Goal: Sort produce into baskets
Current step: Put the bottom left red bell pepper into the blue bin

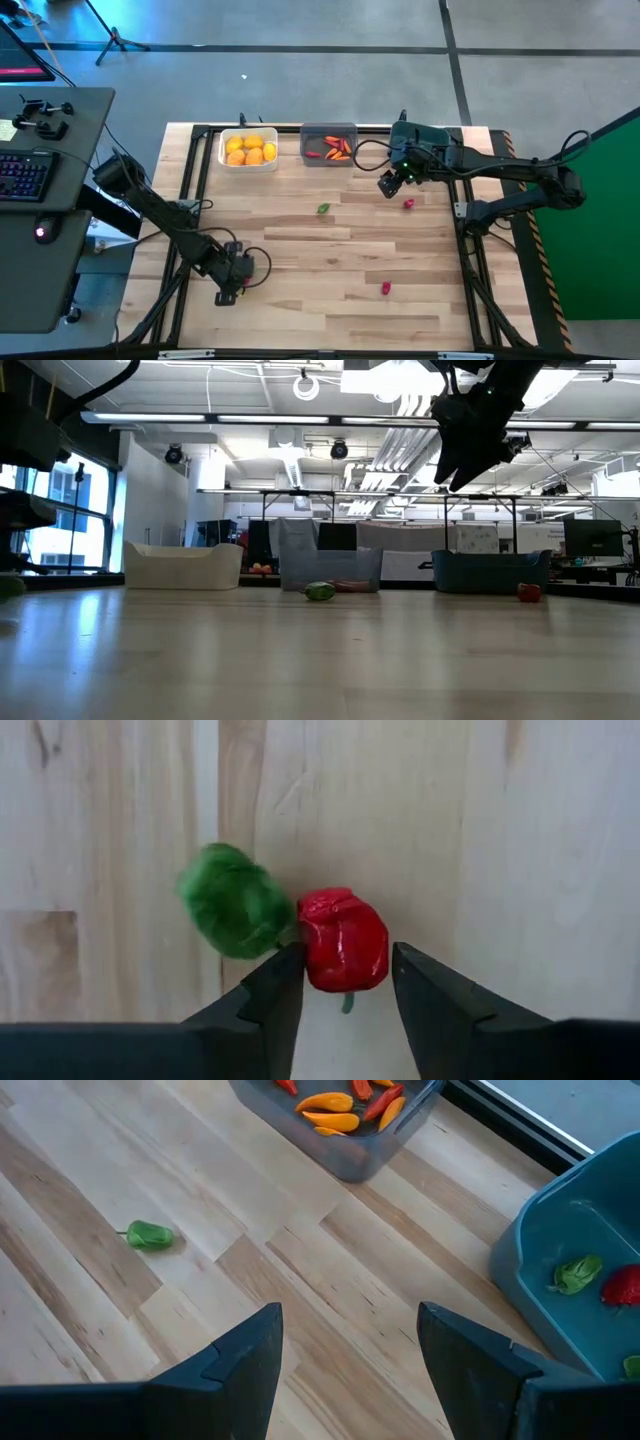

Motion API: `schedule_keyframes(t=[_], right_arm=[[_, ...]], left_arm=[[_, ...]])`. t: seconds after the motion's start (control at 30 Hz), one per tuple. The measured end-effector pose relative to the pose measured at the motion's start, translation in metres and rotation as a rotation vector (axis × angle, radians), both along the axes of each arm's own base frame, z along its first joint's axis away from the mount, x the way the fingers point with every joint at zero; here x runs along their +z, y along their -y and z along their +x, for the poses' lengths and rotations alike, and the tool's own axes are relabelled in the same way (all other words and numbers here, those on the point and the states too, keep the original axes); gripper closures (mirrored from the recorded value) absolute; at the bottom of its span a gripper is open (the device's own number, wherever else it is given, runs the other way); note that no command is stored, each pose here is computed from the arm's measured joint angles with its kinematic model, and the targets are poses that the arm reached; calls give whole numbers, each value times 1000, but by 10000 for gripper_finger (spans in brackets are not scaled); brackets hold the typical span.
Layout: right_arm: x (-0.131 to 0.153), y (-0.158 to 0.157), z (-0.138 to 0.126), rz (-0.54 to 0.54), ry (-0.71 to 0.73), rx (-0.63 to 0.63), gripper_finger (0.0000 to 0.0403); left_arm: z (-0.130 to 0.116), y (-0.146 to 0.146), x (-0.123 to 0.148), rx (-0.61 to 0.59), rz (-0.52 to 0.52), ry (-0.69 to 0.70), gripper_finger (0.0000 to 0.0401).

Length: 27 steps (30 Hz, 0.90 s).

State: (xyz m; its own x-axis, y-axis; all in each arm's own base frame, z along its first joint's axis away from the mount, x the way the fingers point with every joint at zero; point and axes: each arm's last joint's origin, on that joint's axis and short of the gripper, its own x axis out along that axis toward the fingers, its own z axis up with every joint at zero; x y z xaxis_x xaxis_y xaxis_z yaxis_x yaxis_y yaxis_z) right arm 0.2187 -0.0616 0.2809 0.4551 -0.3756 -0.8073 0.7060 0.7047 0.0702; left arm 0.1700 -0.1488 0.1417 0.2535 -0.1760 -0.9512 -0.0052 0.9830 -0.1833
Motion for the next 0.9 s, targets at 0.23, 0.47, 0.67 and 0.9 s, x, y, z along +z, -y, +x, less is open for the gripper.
schedule_keyframes(t=[0.23,0.47,0.67,0.9], right_arm=[[0,0,0,-15,-12,25,181],[0,0,0,-41,-33,70,181],[3,2,-2,-45,-22,89,181],[24,17,-23,-44,108,110,193]], left_arm=[[4,1,5,2,-46,-16,348],[20,-9,47,36,-233,62,392],[39,-63,85,317,-342,233,392],[78,-143,97,593,-345,489,392]])
